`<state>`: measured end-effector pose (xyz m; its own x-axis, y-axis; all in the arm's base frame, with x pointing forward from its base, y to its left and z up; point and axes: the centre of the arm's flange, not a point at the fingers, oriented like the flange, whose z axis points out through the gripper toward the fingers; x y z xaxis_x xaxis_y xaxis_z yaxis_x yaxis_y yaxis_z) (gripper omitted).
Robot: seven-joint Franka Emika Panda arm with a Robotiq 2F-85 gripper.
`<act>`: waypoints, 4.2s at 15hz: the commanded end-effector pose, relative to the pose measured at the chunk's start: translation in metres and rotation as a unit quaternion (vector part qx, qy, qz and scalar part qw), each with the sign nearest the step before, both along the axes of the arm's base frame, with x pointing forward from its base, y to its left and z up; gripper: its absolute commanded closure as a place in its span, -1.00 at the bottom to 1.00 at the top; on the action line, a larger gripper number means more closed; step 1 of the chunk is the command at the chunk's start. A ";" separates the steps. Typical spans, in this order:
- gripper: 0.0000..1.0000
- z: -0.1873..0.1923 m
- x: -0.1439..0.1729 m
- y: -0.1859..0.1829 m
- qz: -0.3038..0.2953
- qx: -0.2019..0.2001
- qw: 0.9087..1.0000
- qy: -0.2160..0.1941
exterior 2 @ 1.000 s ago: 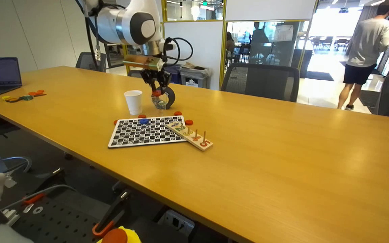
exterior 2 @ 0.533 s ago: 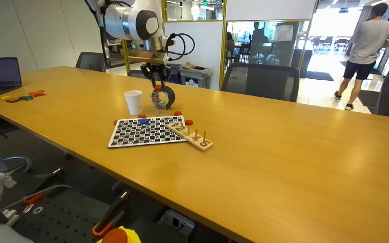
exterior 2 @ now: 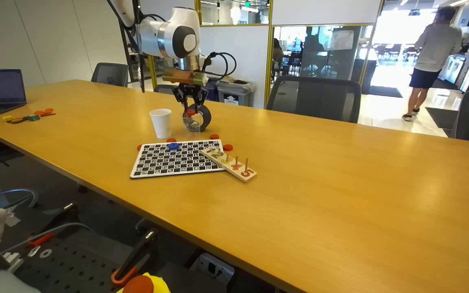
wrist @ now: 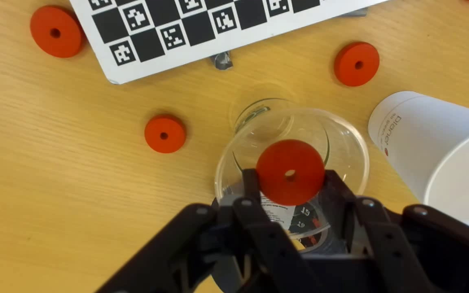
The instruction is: Pick up the orange tokens from the table and put it in the colourless cup. Pick up the blue token and put it in the white cup.
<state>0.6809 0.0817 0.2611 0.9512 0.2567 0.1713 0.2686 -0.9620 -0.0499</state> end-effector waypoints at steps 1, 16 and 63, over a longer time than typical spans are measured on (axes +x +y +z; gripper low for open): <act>0.64 0.001 0.027 -0.002 0.012 0.005 1.000 0.008; -1.00 0.007 -0.092 -0.002 -0.025 -0.006 0.999 0.040; 0.65 -0.057 -0.099 0.026 -0.135 -0.035 0.989 0.055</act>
